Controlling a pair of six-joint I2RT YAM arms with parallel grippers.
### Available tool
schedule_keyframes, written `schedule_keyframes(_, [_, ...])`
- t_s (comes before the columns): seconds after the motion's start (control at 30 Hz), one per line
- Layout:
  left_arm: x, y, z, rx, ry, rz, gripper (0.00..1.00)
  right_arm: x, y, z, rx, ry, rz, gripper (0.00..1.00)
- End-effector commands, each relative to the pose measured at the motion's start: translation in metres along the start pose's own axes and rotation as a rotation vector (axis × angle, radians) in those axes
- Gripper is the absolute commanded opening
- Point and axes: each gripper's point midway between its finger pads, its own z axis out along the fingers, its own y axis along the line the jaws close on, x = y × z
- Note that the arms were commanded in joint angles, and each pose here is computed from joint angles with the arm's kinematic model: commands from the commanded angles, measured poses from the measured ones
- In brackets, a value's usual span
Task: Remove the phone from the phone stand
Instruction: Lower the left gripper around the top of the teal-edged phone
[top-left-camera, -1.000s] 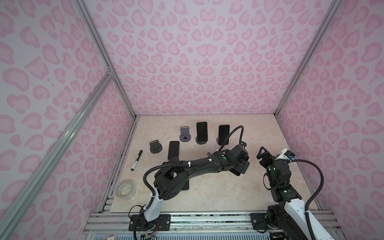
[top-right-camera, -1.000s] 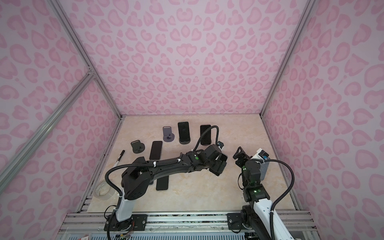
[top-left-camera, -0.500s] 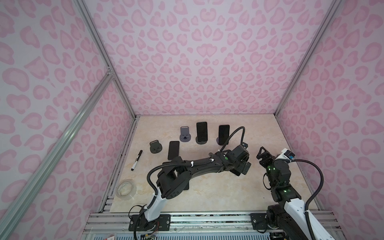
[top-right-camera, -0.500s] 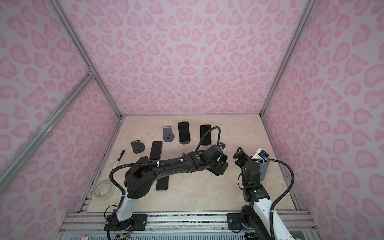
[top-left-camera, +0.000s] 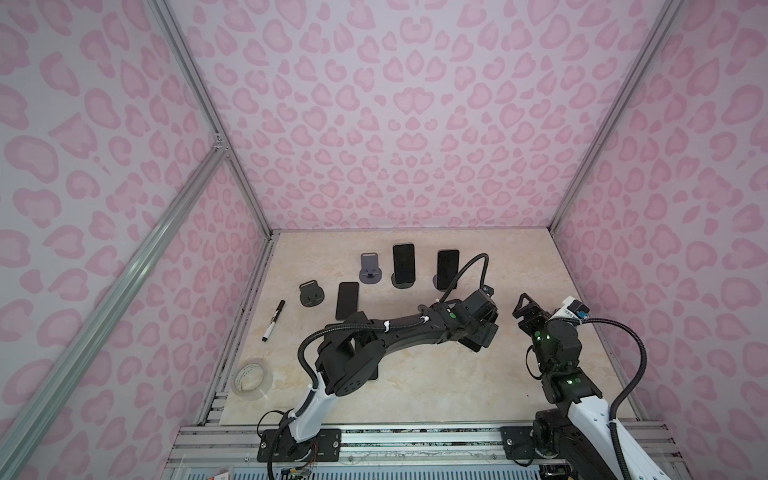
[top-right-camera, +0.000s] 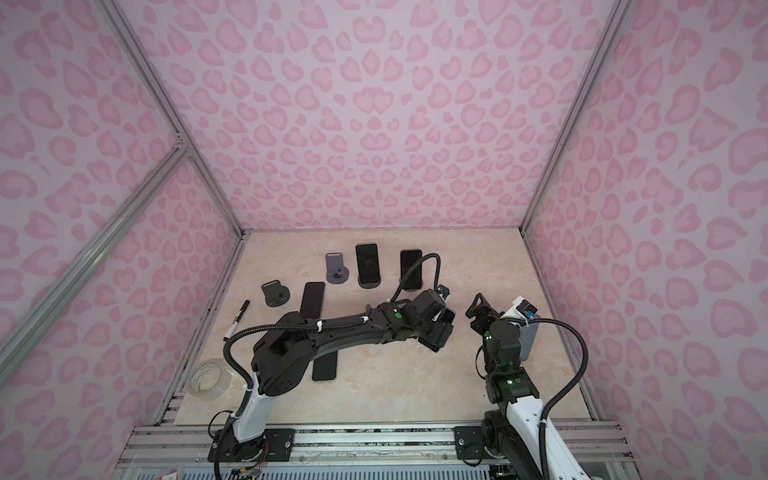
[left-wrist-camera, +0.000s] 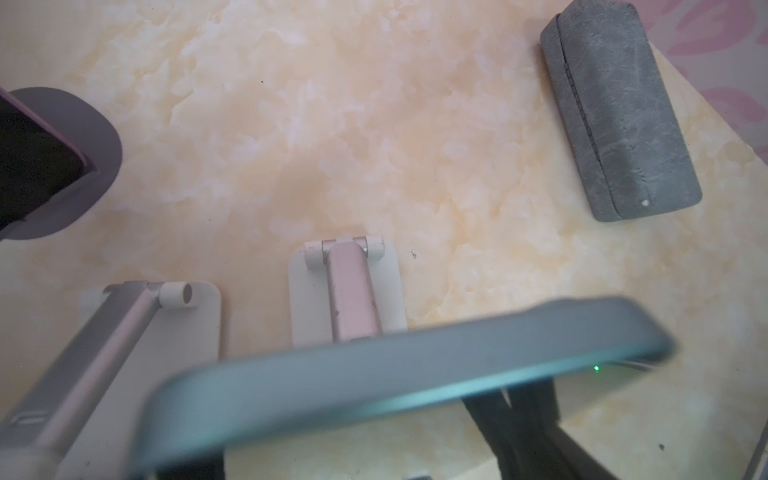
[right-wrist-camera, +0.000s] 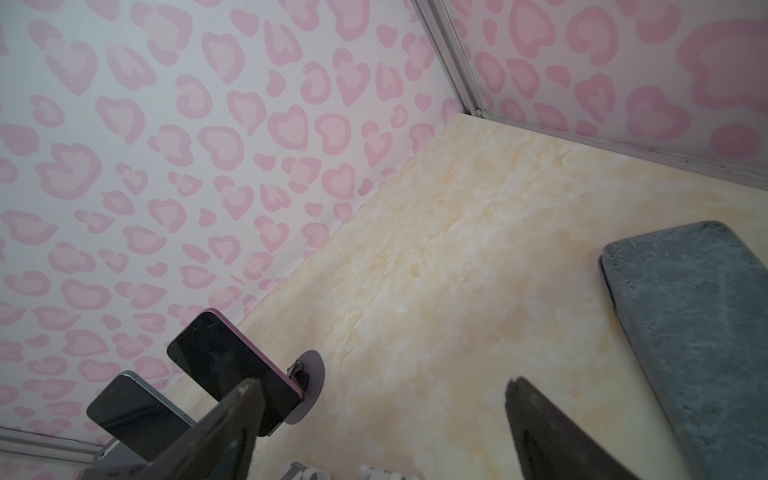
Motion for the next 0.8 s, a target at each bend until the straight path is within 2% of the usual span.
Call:
schedule_keyframes(0.0, [0.001, 0.000, 0.002, -0.001, 0.010, 0.008, 0.84, 0.001, 0.000, 0.001, -0.008, -0.001, 0.006, 0.94])
schedule_keyframes(0.43, [0.004, 0.003, -0.002, -0.026, 0.017, 0.035, 0.67, 0.002, 0.000, 0.001, -0.008, -0.003, 0.009, 0.93])
schedule_keyframes(0.77, [-0.013, -0.010, -0.026, 0.019, -0.040, 0.060, 0.62, 0.002, -0.001, 0.001, -0.007, -0.003, 0.009, 0.93])
